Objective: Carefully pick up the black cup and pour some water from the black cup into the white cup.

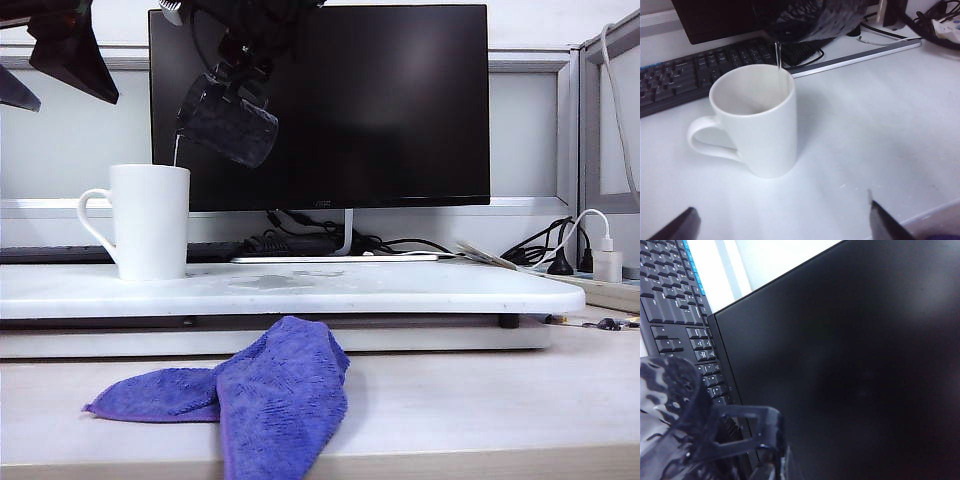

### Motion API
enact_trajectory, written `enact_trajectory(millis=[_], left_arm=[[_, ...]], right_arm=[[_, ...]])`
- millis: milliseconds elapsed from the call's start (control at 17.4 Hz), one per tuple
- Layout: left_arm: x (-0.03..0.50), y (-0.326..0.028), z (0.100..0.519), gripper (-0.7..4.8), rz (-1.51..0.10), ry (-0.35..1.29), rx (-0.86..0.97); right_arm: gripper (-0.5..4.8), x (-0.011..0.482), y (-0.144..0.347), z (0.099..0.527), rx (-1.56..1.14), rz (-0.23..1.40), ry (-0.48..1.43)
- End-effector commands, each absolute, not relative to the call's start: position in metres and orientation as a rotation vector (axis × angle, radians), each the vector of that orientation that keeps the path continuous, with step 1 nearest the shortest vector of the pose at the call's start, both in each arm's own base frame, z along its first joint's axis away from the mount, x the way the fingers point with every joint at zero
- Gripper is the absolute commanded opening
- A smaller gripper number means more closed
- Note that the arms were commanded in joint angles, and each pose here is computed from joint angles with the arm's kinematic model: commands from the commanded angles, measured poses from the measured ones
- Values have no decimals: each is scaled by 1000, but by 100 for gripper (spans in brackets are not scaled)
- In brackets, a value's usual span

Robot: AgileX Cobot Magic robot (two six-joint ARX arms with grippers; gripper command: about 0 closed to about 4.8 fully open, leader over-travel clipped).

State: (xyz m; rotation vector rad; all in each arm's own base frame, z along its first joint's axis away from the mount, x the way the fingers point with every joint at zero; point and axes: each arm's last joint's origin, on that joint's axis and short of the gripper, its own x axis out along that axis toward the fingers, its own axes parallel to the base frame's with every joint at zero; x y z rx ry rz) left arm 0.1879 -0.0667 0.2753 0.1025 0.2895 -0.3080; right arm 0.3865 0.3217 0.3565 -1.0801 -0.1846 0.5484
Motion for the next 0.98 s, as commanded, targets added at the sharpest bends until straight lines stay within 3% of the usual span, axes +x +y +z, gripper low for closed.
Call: enact_trajectory(millis=[58, 288, 633, 978], left_arm=[[189, -65, 279, 479, -248, 253, 115], [204, -69, 287, 479, -214, 104, 133], [247, -66, 247, 479, -154, 235, 145], [249, -65, 254, 479, -165, 162, 126]], right_arm=[[-6, 383, 321, 371, -1051, 517, -240], [-6, 383, 321, 371, -1050, 520, -242], [-5, 383, 321, 371, -1041, 528, -244], [-6, 383, 321, 371, -1034, 531, -243]])
